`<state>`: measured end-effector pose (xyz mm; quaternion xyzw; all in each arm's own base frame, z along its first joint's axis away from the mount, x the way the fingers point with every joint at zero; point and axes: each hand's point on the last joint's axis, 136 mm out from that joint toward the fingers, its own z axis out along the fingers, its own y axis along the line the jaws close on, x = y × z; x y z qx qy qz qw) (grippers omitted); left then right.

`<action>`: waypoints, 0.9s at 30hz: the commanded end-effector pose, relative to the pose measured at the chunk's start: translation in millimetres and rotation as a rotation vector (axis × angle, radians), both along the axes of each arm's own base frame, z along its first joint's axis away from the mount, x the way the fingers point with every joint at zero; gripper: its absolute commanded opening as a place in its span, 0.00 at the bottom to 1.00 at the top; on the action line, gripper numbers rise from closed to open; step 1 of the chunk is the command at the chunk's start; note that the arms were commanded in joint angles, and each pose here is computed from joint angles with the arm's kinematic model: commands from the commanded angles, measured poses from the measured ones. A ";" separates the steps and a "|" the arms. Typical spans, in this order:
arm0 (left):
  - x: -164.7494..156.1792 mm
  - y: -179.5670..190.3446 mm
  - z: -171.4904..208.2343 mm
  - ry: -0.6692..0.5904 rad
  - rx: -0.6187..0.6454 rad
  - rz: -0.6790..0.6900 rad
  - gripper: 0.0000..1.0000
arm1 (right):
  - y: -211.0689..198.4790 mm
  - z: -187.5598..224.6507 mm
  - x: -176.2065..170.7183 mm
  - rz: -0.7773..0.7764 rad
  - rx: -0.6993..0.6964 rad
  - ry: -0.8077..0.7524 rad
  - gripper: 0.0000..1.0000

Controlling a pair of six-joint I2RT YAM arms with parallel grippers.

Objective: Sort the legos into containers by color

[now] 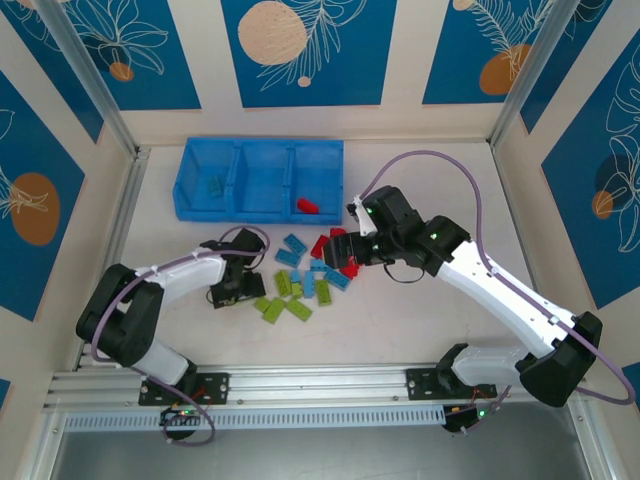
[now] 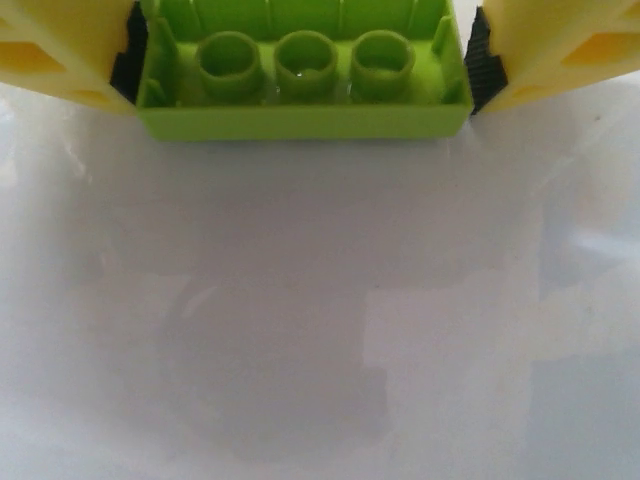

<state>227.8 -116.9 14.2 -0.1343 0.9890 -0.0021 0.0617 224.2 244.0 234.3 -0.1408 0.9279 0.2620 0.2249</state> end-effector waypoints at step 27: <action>274.6 -4.7 138.5 -0.469 0.041 0.076 0.61 | -14.1 25.8 -17.7 -0.088 0.026 -0.039 0.87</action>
